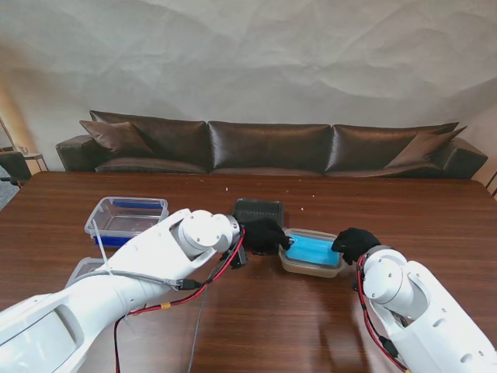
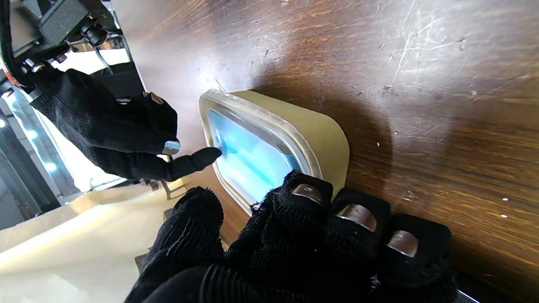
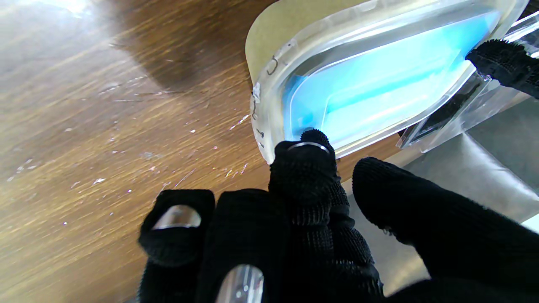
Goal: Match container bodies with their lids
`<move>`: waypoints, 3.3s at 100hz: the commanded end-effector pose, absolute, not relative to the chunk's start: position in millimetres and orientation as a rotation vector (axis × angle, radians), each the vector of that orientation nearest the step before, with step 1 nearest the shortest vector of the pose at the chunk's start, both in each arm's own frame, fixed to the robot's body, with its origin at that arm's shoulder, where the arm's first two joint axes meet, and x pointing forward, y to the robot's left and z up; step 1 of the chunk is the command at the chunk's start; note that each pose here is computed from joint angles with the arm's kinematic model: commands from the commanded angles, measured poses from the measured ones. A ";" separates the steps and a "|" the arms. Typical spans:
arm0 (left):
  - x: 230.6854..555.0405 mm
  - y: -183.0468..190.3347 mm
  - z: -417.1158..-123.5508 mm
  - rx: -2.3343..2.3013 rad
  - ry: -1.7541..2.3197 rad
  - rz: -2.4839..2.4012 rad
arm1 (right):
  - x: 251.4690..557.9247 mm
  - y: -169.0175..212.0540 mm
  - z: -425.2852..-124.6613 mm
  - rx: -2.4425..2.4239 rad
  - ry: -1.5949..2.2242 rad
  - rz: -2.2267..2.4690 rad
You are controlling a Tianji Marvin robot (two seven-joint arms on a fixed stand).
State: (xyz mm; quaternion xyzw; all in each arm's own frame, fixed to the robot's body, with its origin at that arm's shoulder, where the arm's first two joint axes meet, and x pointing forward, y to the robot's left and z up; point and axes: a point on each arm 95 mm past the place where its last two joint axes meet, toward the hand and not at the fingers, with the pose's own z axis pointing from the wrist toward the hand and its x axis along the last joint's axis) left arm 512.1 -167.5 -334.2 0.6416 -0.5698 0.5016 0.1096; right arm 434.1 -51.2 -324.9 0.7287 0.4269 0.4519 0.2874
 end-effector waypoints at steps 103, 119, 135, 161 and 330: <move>504.9 -170.4 -344.0 1.886 -1.691 1.431 | 427.9 -49.1 -334.2 1.959 1.165 1.175; 506.2 -170.1 -339.8 1.873 -1.700 1.449 | 428.8 -49.7 -333.8 1.952 1.162 1.172; 506.9 -170.5 -339.5 1.867 -1.704 1.460 | 429.2 -51.0 -333.8 1.944 1.157 1.167; 508.8 -170.6 -338.7 1.861 -1.709 1.478 | 430.7 -54.6 -334.0 1.930 1.150 1.161; 522.5 -164.5 -323.4 1.847 -1.745 1.588 | 436.9 -58.3 -333.3 1.891 1.144 1.212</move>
